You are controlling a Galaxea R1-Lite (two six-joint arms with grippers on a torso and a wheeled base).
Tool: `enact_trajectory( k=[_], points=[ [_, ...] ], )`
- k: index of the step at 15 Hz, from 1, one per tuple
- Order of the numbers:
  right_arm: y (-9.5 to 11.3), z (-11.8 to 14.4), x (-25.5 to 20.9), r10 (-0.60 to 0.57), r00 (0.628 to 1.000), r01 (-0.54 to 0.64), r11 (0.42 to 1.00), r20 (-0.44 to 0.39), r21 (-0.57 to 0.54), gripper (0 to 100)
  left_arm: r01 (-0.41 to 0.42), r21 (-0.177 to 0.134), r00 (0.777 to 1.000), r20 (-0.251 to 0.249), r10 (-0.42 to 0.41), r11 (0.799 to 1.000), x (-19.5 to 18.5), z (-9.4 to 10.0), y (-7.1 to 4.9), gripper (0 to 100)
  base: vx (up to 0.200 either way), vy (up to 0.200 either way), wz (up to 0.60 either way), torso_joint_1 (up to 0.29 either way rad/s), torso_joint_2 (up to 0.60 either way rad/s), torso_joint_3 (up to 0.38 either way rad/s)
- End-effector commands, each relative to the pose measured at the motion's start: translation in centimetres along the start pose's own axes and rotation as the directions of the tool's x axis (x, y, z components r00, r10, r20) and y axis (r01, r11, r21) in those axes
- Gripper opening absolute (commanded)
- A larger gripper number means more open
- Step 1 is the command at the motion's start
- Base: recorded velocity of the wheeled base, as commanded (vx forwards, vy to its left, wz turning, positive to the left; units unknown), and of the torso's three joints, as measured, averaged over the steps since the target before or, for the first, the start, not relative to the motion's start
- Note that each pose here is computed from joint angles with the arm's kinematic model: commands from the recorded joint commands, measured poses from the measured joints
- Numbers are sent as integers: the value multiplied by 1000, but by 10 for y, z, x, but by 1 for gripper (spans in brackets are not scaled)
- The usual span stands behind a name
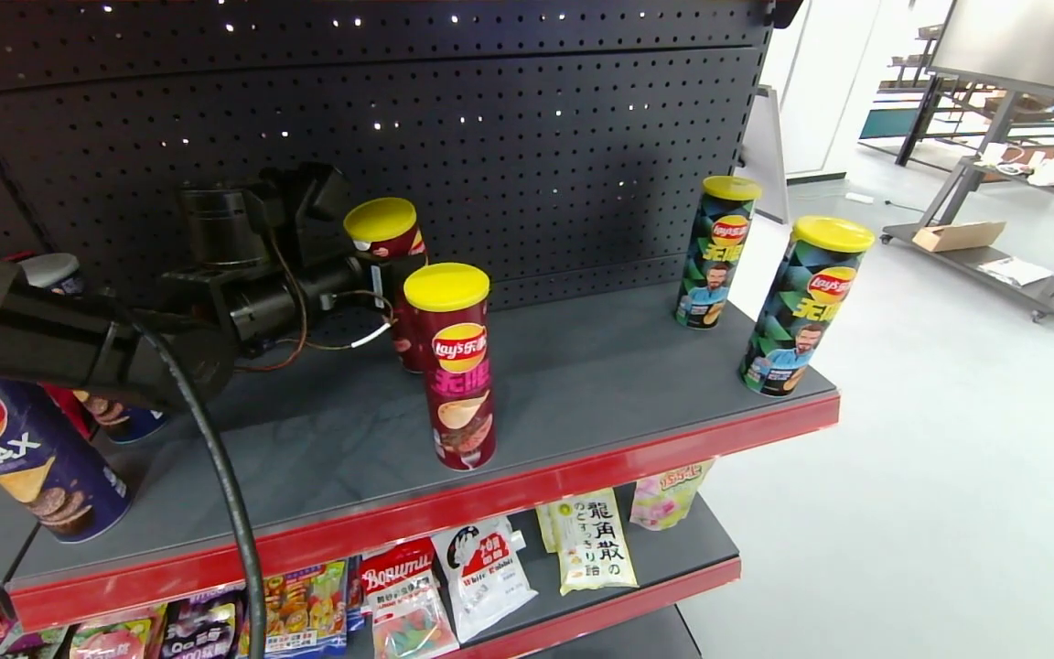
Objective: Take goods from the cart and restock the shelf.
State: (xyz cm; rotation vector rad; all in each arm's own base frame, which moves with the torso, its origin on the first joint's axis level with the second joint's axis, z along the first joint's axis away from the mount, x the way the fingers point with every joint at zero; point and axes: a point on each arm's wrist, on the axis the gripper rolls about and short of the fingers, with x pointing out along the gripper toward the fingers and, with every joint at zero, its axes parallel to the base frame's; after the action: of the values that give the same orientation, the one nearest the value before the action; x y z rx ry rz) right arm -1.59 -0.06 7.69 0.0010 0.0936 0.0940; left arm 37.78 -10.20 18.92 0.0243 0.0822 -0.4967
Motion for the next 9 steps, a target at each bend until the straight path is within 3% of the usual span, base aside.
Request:
enact_trajectory(
  k=[1, 4, 9],
  points=[
    [0, 0, 0, -1, 1000, 1, 1000, -2, 0, 100, 19, -12, 1000, -4, -19, 1000, 15, -6, -5, 0, 0, 0, 0, 0, 0, 0],
    [0, 0, 0, 1, 1000, -1, 1000, -2, 0, 100, 24, -9, 1000, 18, -24, 1000, 26, -3, -5, 0, 0, 0, 0, 0, 0, 0],
    [0, 0, 0, 1, 1000, -1, 1000, -2, 0, 100, 29, -14, 1000, 3, -28, 999, 30, -3, -5, 0, 0, 0, 0, 0, 0, 0]
  ],
)
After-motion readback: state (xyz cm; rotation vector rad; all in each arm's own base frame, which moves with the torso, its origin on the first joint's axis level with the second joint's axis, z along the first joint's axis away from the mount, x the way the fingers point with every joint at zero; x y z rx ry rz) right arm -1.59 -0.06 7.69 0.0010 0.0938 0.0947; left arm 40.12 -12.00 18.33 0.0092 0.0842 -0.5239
